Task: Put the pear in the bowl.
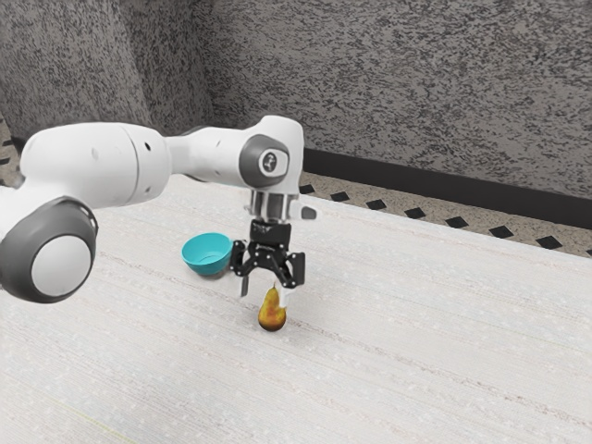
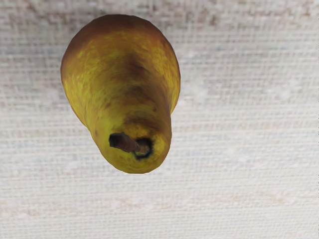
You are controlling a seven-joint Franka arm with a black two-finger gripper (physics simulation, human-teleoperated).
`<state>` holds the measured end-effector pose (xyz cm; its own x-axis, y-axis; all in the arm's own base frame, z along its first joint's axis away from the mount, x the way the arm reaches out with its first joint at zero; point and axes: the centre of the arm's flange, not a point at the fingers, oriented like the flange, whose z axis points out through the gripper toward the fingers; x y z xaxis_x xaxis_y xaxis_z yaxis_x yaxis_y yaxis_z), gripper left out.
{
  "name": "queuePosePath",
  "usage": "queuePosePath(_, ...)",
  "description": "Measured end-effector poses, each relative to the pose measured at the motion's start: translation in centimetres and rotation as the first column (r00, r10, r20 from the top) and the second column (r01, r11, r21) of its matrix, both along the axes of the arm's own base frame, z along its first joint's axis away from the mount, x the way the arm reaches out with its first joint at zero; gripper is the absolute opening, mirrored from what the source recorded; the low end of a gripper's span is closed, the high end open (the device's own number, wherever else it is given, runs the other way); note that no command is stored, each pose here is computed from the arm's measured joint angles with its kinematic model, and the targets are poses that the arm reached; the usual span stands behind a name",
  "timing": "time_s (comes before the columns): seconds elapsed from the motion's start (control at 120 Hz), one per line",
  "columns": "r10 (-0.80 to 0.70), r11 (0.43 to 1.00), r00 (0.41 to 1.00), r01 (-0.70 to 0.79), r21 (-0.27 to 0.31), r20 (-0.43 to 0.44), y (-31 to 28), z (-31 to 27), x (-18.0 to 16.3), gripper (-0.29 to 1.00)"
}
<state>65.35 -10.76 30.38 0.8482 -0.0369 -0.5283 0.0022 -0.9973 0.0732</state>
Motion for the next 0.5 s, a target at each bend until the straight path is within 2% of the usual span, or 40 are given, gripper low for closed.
queuePosePath(0.5,-0.002,1.000,0.999,0.001,0.026,0.046,1.1,-2.1,4.0,0.70)
